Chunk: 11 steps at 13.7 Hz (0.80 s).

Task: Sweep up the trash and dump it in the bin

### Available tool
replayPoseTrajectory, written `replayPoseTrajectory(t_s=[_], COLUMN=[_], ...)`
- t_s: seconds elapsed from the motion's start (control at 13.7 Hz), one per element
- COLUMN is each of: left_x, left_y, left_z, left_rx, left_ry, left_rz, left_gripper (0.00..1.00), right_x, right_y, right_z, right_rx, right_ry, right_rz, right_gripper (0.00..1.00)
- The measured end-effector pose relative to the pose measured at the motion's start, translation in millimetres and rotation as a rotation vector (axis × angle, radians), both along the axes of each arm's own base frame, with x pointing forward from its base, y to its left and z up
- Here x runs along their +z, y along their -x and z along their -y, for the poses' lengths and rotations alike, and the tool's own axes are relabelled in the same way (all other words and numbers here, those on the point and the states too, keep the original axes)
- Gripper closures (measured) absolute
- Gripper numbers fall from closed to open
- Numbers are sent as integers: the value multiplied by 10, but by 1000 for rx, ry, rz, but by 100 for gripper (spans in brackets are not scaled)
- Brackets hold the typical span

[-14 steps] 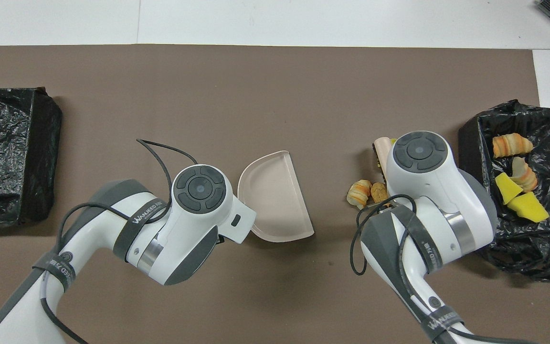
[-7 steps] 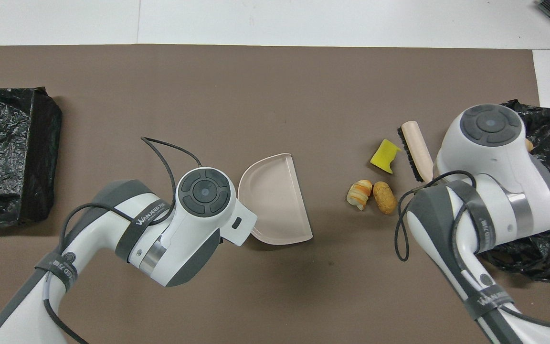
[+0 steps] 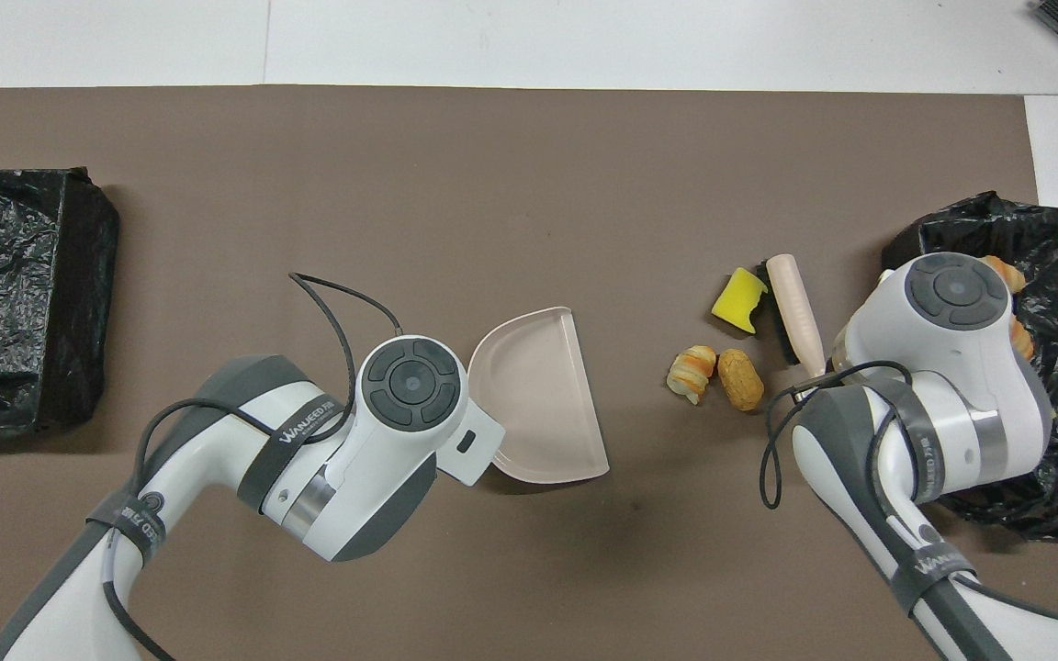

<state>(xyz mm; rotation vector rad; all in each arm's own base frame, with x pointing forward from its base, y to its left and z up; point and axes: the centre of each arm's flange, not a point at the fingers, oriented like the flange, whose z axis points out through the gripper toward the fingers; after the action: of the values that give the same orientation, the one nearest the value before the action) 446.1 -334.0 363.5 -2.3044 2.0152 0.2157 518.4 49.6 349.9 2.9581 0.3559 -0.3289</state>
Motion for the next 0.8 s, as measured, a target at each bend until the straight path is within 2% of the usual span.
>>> replayPoseTrajectory(t_s=[0.29, 0.8], left_x=[-6, -20], left_y=[13, 27], left_z=[10, 9], left_rx=[70, 78], left_ry=[-6, -13], left_rz=[9, 8], left_gripper=[68, 68], right_x=[-96, -170], right_y=[121, 398], right_z=[-569, -1481], right_rx=[-11, -123], right_ry=[-87, -198], right_rz=[-25, -76], right_gripper=[74, 74])
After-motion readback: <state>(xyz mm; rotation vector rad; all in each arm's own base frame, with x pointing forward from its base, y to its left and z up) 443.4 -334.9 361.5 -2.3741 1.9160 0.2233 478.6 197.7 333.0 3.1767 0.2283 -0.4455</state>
